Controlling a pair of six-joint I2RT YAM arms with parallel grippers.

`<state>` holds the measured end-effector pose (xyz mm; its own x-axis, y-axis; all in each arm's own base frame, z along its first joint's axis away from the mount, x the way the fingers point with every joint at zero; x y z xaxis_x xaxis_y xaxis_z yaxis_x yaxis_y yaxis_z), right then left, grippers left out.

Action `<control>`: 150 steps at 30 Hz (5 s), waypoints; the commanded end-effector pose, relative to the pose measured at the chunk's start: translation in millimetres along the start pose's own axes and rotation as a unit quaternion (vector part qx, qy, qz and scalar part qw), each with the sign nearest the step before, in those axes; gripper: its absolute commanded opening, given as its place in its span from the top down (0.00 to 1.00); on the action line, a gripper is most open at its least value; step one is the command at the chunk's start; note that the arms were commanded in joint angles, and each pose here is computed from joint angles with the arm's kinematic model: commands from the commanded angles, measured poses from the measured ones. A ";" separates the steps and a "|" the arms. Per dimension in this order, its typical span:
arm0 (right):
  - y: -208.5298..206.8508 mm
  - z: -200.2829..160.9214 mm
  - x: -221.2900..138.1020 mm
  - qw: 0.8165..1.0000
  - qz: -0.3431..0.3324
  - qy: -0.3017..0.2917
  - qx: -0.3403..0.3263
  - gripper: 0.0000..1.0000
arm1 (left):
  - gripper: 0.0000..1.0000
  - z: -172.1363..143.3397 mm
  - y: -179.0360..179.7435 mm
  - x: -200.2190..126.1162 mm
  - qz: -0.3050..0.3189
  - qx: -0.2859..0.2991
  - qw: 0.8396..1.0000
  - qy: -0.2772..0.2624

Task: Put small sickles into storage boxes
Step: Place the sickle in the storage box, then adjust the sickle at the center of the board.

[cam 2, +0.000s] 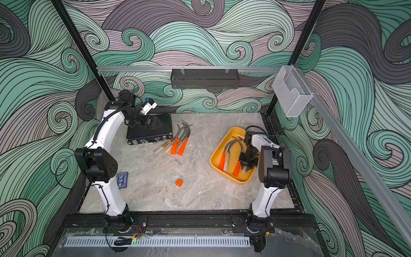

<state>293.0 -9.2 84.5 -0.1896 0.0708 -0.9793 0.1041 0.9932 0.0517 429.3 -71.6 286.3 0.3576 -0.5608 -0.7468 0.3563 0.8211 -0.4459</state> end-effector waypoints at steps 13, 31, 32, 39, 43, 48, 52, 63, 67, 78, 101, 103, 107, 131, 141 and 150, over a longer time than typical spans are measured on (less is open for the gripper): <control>-2.6 -2.1 0.1 1.000 -0.015 0.007 0.013 0.69 | 0.02 4.1 -9.5 -19.1 0.004 0.021 0.999 -0.026; 4.1 8.6 -37.5 0.997 0.007 -0.077 0.007 0.65 | 0.03 -0.5 -13.2 -19.3 -0.007 0.025 0.999 -0.024; 5.6 10.2 -43.2 0.996 0.013 -0.091 0.006 0.65 | 0.03 -0.2 -13.4 -19.3 -0.009 0.025 0.999 -0.024; 20.1 17.6 -94.2 0.978 0.065 -0.196 -0.002 0.63 | 0.03 0.1 -14.2 -20.8 -0.009 0.027 0.999 -0.025; 34.2 12.1 -123.6 0.965 0.103 -0.239 -0.017 0.62 | 0.03 -1.9 -15.9 -20.9 -0.014 0.030 0.999 -0.020; 75.9 -8.8 -146.4 0.942 0.172 -0.283 -0.049 0.63 | 0.03 -7.0 -19.0 -18.5 -0.033 0.031 0.999 -0.007; 130.2 -35.2 -159.4 0.923 0.208 -0.308 -0.098 0.62 | 0.03 -10.0 -17.3 -17.0 -0.028 0.028 0.999 -0.001; 207.8 -87.7 -212.0 0.853 0.316 -0.366 -0.199 0.54 | 0.03 -13.7 -13.1 -12.2 -0.023 0.028 0.999 0.007; 219.7 -92.3 -214.4 0.843 0.352 -0.356 -0.196 0.43 | 0.03 -14.1 -10.7 -9.6 -0.020 0.030 0.999 0.011; 262.2 -104.0 -214.2 0.834 0.390 -0.296 -0.254 0.01 | 0.02 -19.8 -7.2 -6.6 -0.013 0.035 0.999 0.026; 297.5 -94.9 -211.9 0.873 0.217 -0.238 -0.367 0.06 | 0.01 2.1 -0.2 -19.9 0.030 0.051 0.998 -0.022; 300.0 -89.7 -208.4 0.877 0.206 -0.231 -0.367 0.07 | 0.01 3.4 1.0 -22.5 0.034 0.046 0.998 -0.030; 297.2 -75.5 -202.3 0.888 0.158 -0.231 -0.365 0.08 | 0.01 8.4 3.8 -28.2 0.049 0.041 0.997 -0.047; 319.4 17.6 -155.7 0.922 0.096 -0.213 -0.310 0.12 | 0.01 10.1 8.4 -38.4 0.072 0.005 0.996 -0.059; 327.8 51.2 -103.7 0.928 0.040 -0.190 -0.317 0.13 | 0.01 5.3 8.9 -34.1 0.064 0.003 0.997 -0.048; 344.4 55.5 -73.4 0.917 0.020 -0.180 -0.356 0.13 | 0.02 0.9 9.7 -31.2 0.058 0.004 0.998 -0.039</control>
<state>397.4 315.3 157.4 0.1113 0.2057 -0.9723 -0.5468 0.8296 0.1130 430.6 -46.4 295.8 0.4627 -0.4530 -0.7621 0.3008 0.8888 -0.3457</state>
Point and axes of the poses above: each gripper's point midway between its finger pads, its own x axis out along the fingers, its own y axis along the line the jaws close on, z = x × y, the point moved 6 cm from there along -x, back along the fingers, and after that the axes turned 15 degrees about -x, right-handed, at the moved point
